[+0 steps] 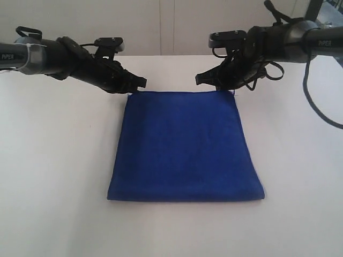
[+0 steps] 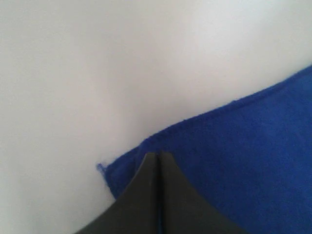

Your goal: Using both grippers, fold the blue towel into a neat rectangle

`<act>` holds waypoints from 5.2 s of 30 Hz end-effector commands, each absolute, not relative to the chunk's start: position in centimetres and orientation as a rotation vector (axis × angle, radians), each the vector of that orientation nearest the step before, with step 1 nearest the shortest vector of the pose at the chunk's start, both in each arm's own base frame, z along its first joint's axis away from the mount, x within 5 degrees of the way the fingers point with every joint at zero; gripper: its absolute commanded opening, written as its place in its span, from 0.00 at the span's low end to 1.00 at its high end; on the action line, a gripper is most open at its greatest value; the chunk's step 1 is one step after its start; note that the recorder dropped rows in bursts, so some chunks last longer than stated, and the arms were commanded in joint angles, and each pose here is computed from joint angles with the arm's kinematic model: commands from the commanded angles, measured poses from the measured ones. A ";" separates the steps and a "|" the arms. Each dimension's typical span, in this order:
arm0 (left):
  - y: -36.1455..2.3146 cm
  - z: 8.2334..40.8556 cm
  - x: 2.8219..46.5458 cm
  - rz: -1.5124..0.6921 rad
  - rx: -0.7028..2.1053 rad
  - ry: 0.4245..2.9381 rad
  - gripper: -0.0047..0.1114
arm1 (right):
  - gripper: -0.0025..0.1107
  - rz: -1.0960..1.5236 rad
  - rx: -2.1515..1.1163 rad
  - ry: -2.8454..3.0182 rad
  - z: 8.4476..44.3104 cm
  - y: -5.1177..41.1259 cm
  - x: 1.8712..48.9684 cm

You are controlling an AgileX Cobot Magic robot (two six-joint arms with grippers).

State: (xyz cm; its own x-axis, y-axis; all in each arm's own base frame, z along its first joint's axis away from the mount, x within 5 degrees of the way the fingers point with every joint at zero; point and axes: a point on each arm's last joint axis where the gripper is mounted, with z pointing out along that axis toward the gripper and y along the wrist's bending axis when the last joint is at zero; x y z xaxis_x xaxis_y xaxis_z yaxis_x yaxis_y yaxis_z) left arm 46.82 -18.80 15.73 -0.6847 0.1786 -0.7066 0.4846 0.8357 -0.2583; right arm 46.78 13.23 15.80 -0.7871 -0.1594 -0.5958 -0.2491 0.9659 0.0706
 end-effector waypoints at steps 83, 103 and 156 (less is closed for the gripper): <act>-17.4 22.9 28.9 -0.594 0.739 2.709 0.04 | 0.02 0.311 -0.407 2.903 20.2 12.8 30.6; -19.6 14.6 27.9 -0.540 0.725 2.836 0.04 | 0.02 0.311 -0.324 2.897 15.4 12.7 27.7; -19.6 12.9 28.0 -0.522 0.732 2.887 0.04 | 0.02 0.133 -0.384 3.006 13.3 11.5 26.8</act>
